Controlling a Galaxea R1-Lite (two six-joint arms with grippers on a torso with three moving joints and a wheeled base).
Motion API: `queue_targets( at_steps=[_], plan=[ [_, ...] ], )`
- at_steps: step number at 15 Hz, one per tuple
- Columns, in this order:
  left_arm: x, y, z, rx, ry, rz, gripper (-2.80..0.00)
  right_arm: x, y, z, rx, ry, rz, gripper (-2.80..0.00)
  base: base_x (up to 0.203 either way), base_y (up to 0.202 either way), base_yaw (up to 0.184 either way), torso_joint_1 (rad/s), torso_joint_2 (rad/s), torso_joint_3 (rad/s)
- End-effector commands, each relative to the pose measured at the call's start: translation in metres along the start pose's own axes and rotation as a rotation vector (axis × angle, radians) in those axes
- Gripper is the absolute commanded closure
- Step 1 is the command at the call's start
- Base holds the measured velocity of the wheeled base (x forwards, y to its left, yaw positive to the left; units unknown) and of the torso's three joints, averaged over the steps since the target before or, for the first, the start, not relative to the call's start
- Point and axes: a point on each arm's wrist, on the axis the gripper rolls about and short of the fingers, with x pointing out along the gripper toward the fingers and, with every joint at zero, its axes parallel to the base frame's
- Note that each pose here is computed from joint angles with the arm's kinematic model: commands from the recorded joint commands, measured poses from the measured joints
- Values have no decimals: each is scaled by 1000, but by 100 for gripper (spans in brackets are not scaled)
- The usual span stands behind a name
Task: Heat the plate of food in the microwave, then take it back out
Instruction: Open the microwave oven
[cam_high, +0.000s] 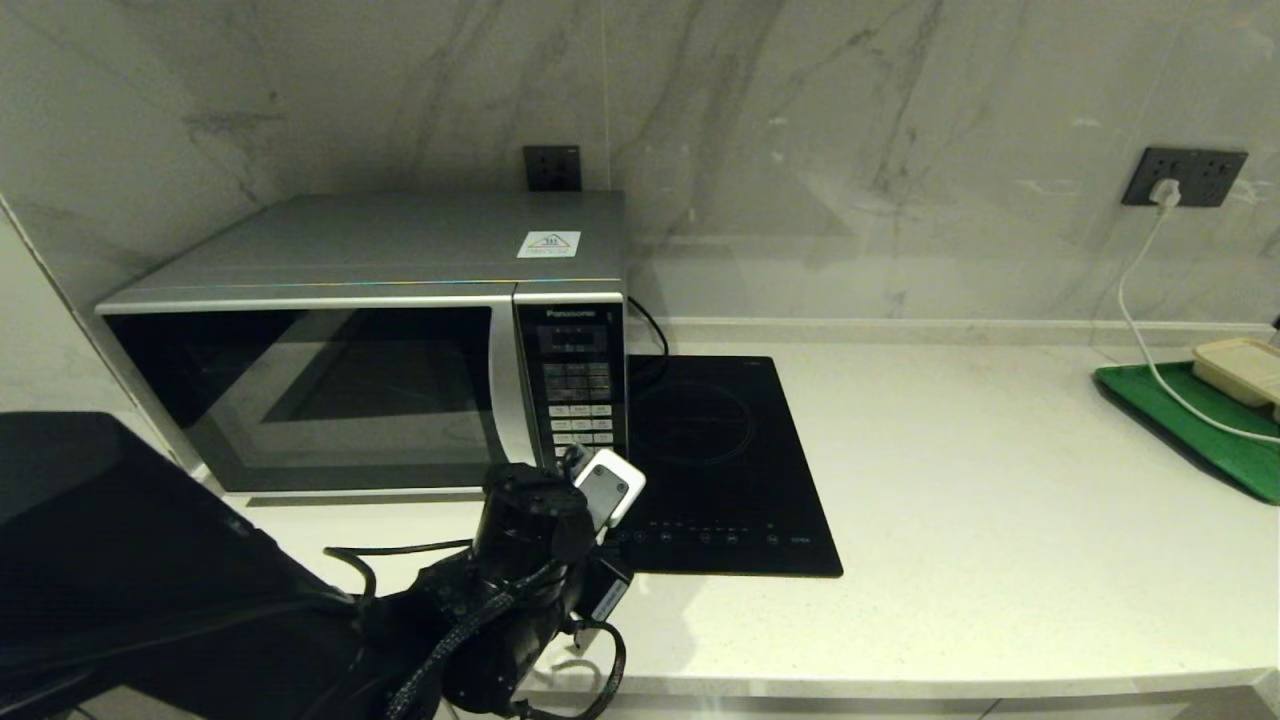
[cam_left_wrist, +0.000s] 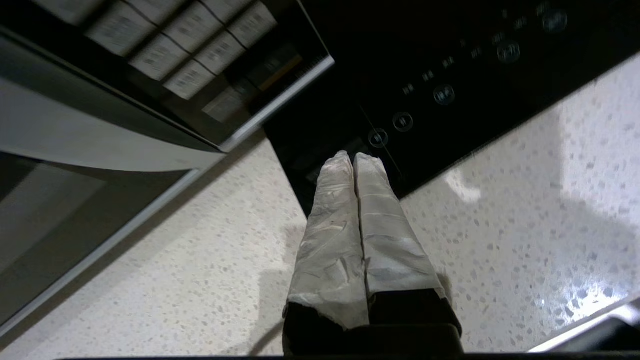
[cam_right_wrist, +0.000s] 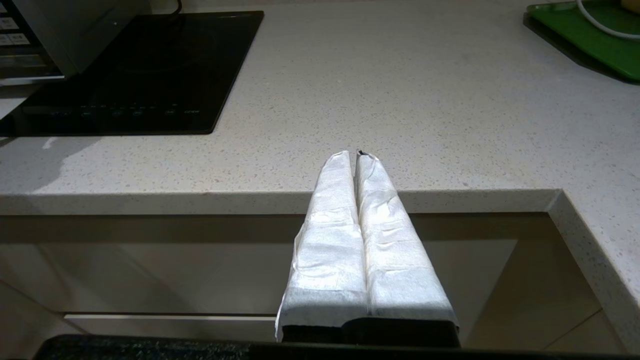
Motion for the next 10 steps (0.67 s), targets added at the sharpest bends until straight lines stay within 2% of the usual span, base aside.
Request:
queue_targets(
  at_steps=[1, 4, 6, 7, 9, 10],
  plan=[
    [11, -6, 0, 21, 40, -25, 0, 0, 0, 0, 1, 0, 0, 0, 0, 0, 0, 0, 0, 0],
    [15, -4, 0, 67, 105, -26, 0, 0, 0, 0, 1, 0, 0, 0, 0, 0, 0, 0, 0, 0],
    [23, -6, 3, 81, 113, -21, 0, 0, 0, 0, 1, 0, 0, 0, 0, 0, 0, 0, 0, 0],
    [26, -5, 7, 86, 107, -7, 0, 0, 0, 0, 1, 0, 0, 0, 0, 0, 0, 0, 0, 0],
    [29, -2, 9, 146, 129, 74, 0, 0, 0, 0, 1, 0, 0, 0, 0, 0, 0, 0, 0, 0],
    [33, -3, 10, 153, 128, 76, 0, 0, 0, 0, 0, 0, 0, 0, 0, 0, 0, 0, 0, 0]
  ],
)
